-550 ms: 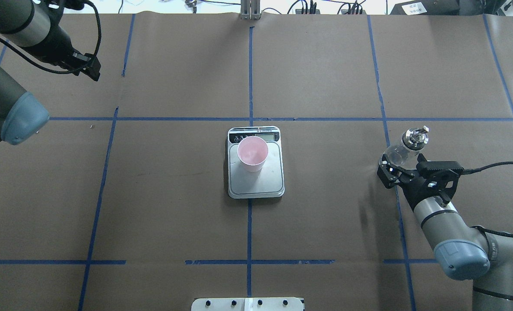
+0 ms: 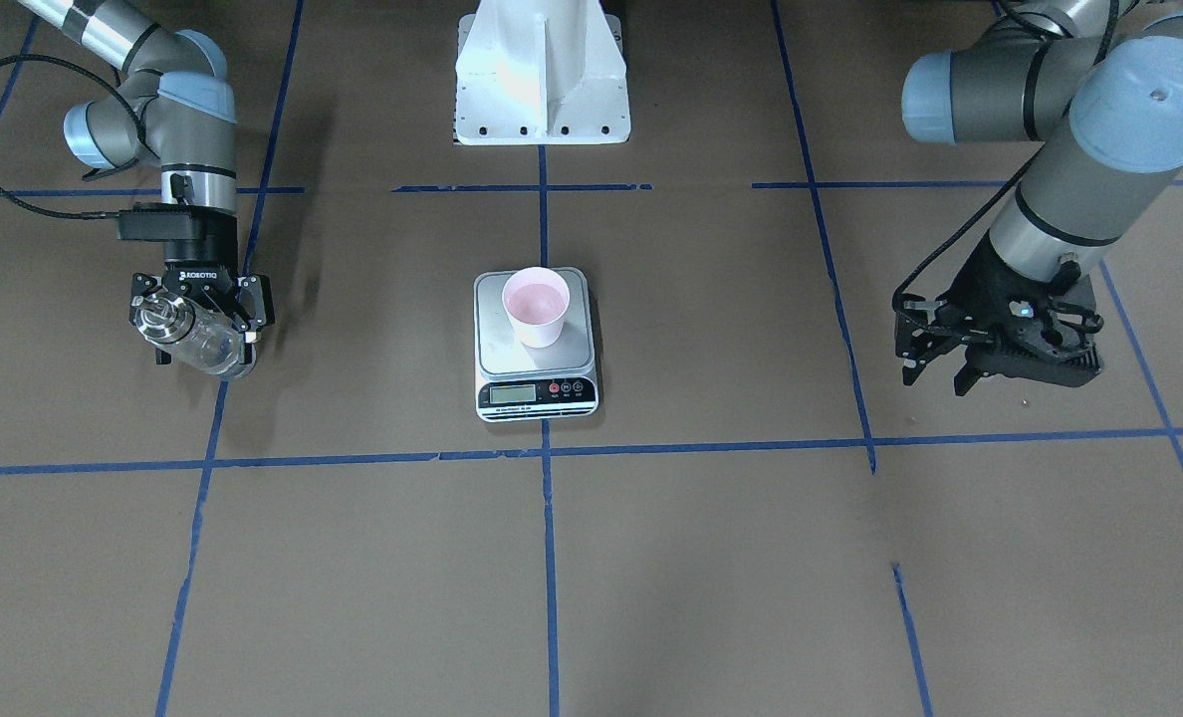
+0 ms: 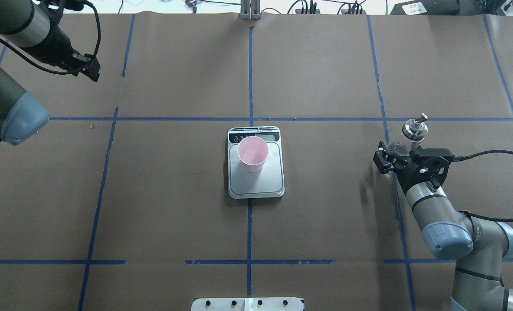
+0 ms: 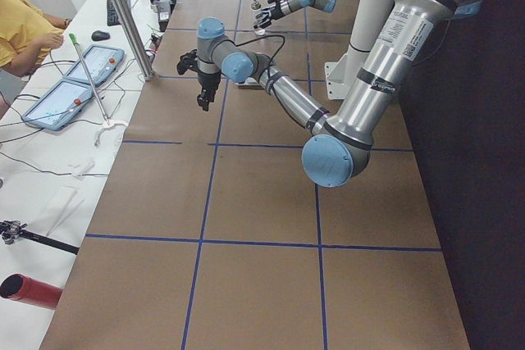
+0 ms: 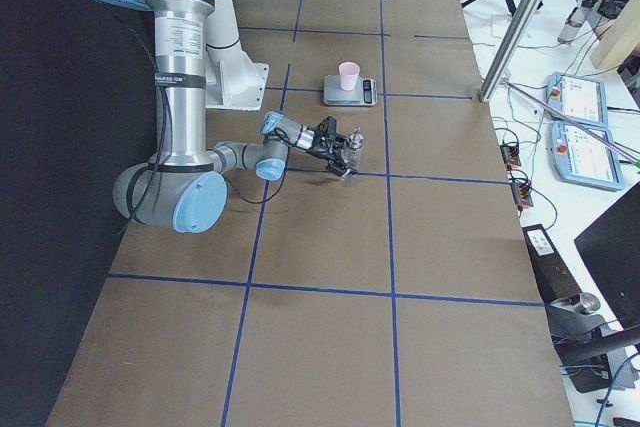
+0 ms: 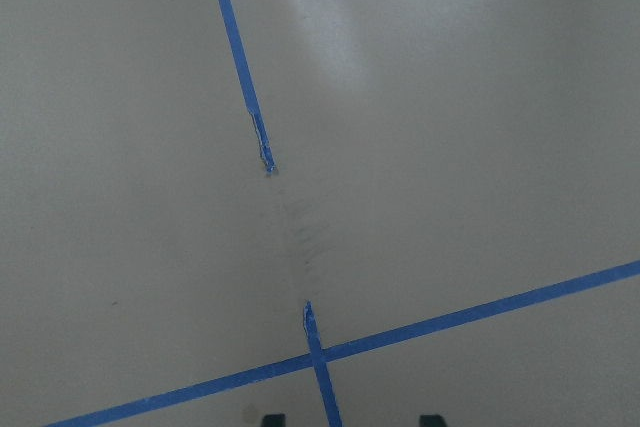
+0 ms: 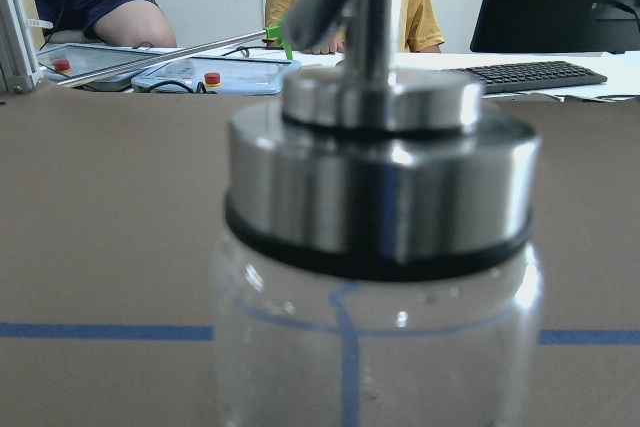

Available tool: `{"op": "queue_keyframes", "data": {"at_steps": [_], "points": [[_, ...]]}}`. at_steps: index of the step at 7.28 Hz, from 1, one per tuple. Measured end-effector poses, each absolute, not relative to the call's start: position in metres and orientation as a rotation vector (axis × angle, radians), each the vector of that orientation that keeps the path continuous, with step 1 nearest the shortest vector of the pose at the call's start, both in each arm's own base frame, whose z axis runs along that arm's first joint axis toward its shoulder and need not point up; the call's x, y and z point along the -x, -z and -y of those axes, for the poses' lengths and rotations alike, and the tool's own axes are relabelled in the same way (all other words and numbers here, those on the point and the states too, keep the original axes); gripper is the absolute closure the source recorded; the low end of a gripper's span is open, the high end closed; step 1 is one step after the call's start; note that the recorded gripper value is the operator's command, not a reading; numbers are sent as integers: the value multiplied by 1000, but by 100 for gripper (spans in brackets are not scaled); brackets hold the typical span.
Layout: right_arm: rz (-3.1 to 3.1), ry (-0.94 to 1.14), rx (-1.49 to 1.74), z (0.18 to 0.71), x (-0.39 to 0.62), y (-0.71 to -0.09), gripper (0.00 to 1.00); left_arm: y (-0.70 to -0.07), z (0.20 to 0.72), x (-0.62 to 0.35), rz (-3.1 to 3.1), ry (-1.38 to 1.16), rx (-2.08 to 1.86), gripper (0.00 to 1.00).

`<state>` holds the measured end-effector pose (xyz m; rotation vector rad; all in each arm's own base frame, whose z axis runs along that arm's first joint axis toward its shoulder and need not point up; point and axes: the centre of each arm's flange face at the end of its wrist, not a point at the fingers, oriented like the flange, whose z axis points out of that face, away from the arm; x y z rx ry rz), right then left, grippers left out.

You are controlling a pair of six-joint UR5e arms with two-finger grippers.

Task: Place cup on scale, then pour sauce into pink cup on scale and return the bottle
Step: 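Grasp the glass sauce bottle with the right gripper and lift it, then carry the bottle with the right gripper toward the pink cup on the scale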

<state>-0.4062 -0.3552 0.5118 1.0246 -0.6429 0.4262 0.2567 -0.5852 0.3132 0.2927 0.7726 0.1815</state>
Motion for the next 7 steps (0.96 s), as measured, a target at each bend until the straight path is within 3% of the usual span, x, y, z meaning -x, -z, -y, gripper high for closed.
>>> {"op": "queue_keyframes", "data": {"at_steps": [1, 2, 7], "points": [[642, -427, -1027, 356, 406, -512, 86, -313, 585, -257, -772, -181, -292, 45], [639, -430, -1031, 356, 406, -513, 100, -313, 585, -257, -772, -181, -292, 45], [635, -453, -1086, 349, 406, -501, 100, -314, 585, -257, -771, -181, -290, 45]]}}
